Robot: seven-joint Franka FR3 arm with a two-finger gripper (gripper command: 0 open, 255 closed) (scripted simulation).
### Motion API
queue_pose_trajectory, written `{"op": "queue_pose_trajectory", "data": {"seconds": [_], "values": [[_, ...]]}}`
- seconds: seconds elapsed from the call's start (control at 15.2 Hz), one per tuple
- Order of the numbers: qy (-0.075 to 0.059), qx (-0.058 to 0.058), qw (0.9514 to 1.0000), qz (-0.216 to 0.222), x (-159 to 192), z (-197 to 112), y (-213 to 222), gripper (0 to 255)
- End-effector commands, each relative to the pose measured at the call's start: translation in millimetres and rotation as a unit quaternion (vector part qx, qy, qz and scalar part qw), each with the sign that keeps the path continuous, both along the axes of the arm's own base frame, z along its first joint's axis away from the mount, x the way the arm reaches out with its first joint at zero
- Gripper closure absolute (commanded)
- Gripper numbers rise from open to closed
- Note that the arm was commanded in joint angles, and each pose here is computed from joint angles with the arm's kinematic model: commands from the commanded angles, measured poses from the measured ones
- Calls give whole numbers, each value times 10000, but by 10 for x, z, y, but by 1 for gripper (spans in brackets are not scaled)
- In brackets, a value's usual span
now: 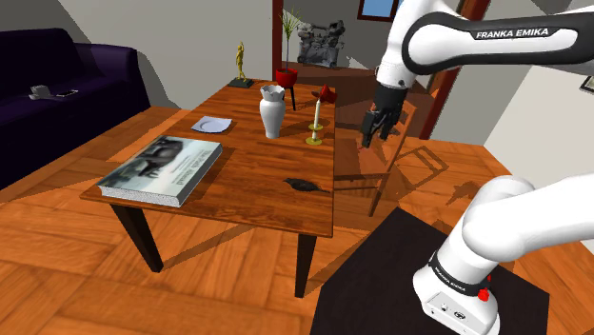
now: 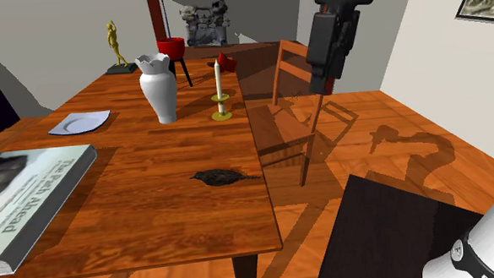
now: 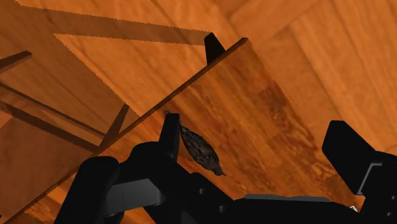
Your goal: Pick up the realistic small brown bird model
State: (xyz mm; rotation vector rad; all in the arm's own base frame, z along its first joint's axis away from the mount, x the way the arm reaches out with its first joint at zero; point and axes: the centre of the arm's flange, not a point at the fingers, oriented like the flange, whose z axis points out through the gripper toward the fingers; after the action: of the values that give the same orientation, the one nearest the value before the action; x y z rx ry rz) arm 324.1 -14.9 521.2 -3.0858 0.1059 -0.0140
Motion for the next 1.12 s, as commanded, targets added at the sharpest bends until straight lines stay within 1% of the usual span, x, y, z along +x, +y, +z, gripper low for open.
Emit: {"op": "queue_pose_trajectory", "data": {"seconds": [0.0,0.53,1.06], "values": [[-81,3,9999,146,132,-233,-42,0],[-337,22,9969,704,659,-1091,-229,0],[-591,41,9903,1260,1246,-1921,-351,0]]}}
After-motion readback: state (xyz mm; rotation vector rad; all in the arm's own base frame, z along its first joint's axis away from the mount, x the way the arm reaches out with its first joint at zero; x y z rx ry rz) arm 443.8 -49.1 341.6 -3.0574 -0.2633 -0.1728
